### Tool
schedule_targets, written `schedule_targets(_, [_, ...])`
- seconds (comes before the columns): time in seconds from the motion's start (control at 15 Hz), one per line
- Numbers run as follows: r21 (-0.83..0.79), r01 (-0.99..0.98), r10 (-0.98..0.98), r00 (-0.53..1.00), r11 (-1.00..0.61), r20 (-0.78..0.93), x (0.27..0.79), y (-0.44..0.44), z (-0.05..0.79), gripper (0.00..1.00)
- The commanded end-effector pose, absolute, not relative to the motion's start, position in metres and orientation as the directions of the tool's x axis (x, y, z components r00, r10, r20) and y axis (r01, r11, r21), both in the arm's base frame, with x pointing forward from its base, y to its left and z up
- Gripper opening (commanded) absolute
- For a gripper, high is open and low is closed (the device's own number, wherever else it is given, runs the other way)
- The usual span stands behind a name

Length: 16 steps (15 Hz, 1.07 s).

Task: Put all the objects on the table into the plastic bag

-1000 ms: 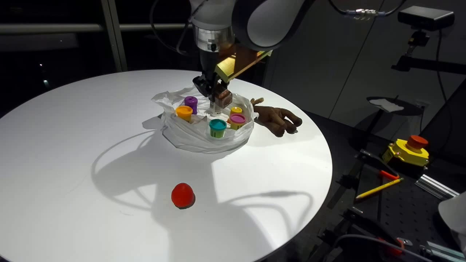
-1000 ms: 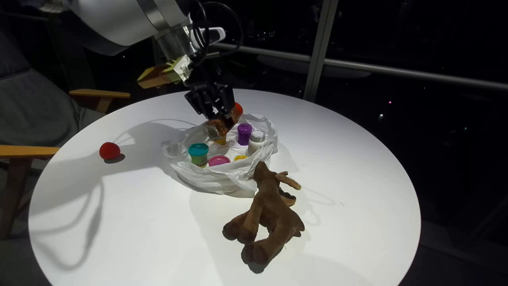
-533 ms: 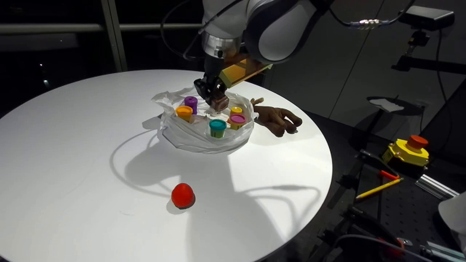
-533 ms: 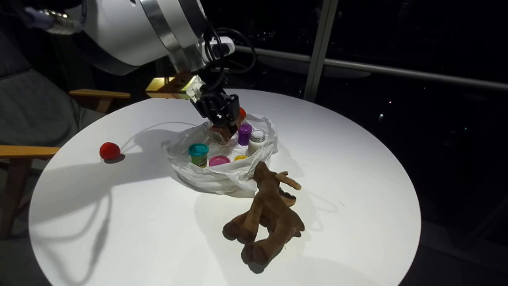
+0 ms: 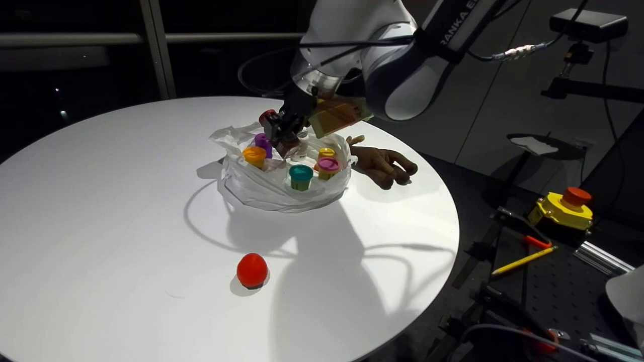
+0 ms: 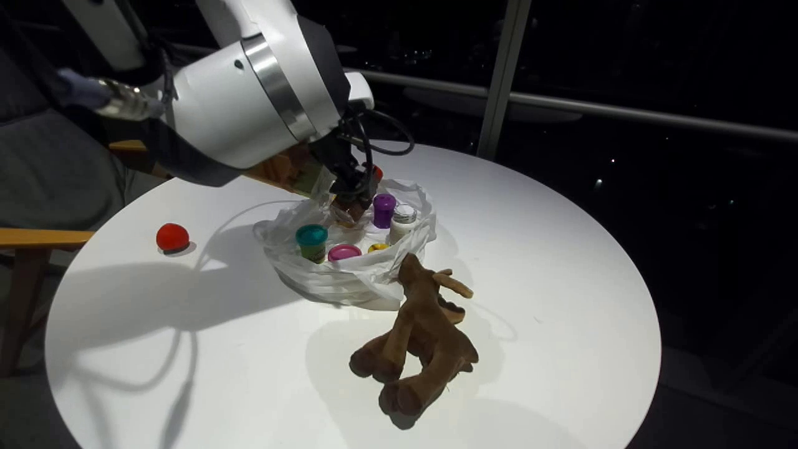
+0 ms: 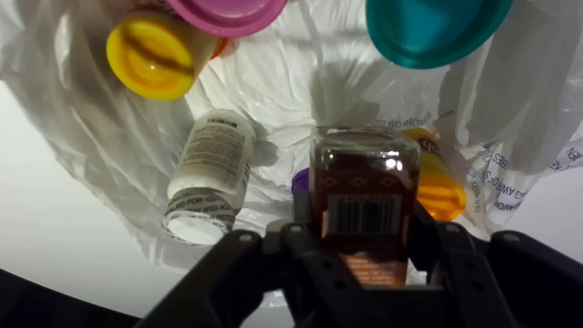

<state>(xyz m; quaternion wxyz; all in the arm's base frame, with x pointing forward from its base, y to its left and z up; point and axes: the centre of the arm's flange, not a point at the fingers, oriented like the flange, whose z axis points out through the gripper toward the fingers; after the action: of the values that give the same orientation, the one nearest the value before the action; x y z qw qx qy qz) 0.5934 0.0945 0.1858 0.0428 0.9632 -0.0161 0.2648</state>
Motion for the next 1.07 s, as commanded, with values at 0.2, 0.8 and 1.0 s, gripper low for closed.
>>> schedule_targets(0.2, [0.012,0.041,0.040,0.785,-0.999,0.618,0.573,0.111,0.162,0.23])
schedule_targets(0.8, [0.007,0.071,0.060,0.779,-0.997,0.625,0.551,0.111,0.184,0.93])
schedule_targets(1.0, [-0.008,0.057,0.038,0.750,-0.998,0.661,0.554,0.105,0.214,1.00])
